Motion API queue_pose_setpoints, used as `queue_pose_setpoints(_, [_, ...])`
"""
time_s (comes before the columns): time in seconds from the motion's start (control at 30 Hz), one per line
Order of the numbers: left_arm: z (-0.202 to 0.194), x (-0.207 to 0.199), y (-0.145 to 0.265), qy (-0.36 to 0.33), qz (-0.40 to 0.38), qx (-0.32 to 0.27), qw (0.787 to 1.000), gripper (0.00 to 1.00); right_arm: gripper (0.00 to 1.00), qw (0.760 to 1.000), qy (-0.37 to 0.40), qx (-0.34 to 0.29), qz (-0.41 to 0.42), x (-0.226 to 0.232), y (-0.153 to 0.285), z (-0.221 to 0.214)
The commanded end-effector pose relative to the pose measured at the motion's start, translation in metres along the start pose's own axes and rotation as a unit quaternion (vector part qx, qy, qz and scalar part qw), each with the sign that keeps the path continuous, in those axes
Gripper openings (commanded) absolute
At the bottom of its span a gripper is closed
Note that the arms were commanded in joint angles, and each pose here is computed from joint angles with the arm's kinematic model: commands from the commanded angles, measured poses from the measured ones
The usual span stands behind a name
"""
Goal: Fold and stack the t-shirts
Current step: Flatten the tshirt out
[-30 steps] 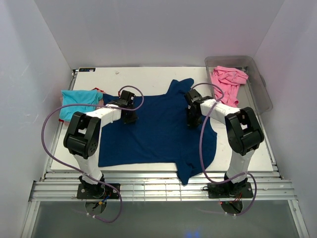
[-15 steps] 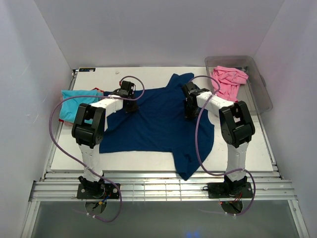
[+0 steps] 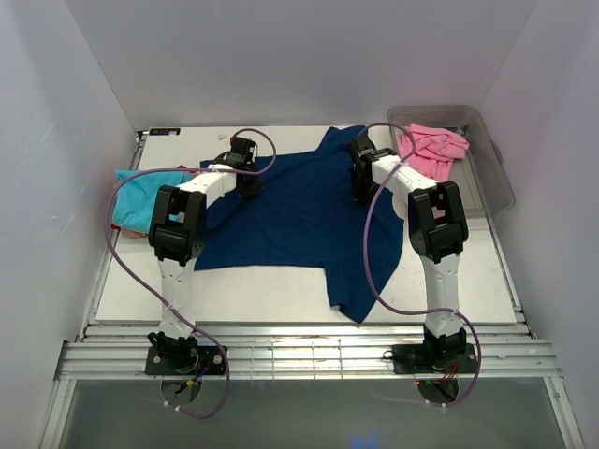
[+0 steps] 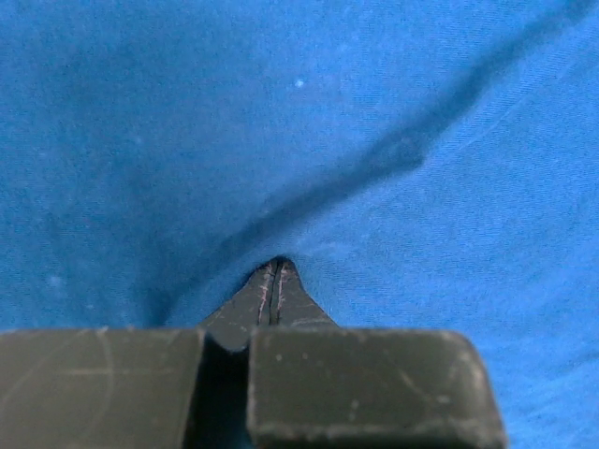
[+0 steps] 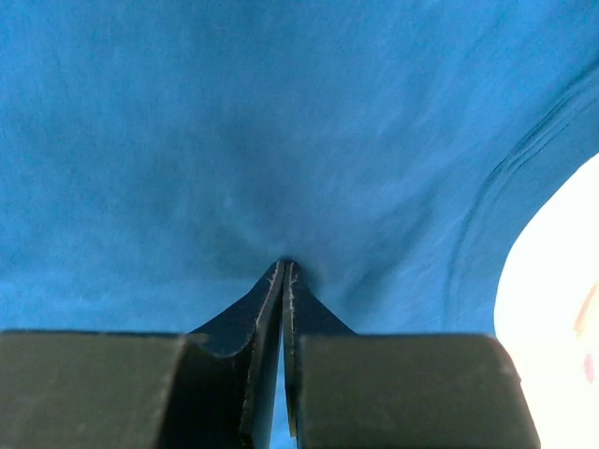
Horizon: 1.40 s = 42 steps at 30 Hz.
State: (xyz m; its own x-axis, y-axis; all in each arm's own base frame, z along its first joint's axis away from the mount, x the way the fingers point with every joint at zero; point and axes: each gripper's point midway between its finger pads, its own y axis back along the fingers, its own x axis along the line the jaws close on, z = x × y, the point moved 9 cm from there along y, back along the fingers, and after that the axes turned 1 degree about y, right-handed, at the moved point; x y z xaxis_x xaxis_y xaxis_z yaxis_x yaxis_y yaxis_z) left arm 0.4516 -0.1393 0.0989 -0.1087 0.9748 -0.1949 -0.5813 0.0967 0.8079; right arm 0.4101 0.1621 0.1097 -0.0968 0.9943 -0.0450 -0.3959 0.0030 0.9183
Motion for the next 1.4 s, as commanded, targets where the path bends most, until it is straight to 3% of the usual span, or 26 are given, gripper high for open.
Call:
queue_pose_setpoints(0.0, [0.014,0.0,-0.003,-0.021,0.005,0.0,1.0,0.0,0.08,1.0,0.017,-0.023,-0.005,-0.01,0.004,0.023])
queue_pose_setpoints(0.2, [0.054,-0.019,0.014,-0.029,-0.03,-0.045,0.998,0.0,0.08,0.996,0.037,-0.083,0.018,-0.009,0.033,0.053])
queue_pose_setpoints(0.43, [0.072,-0.031,0.079,-0.013,-0.062,-0.09,0.994,0.0,0.2,0.991,0.007,-0.123,0.046,-0.015,0.099,0.042])
queue_pose_setpoints(0.57, [0.043,-0.023,0.112,-0.011,-0.065,-0.079,0.995,0.28,0.2,0.995,-0.004,-0.074,0.064,-0.015,0.119,0.003])
queue_pose_setpoints(0.73, [-0.011,0.002,0.127,0.002,-0.05,-0.045,0.998,0.4,0.2,0.998,-0.011,-0.025,0.064,-0.006,0.127,-0.065])
queue_pose_setpoints(0.9, [-0.059,0.017,0.123,0.007,-0.048,-0.006,0.999,0.3,0.19,0.997,-0.006,-0.012,0.075,0.009,0.141,-0.117])
queue_pose_setpoints(1.03, [-0.087,0.027,0.114,0.014,-0.035,0.024,0.999,0.14,0.11,0.997,-0.005,0.022,0.08,0.01,0.127,-0.15])
queue_pose_setpoints(1.13, [-0.1,0.028,0.113,0.027,-0.048,0.04,0.998,0.07,0.08,0.995,-0.002,0.039,0.087,0.012,0.12,-0.162])
queue_pose_setpoints(1.37, [-0.132,0.036,0.104,0.04,-0.043,0.072,0.996,0.04,0.08,0.99,0.001,0.101,0.098,0.016,0.103,-0.208])
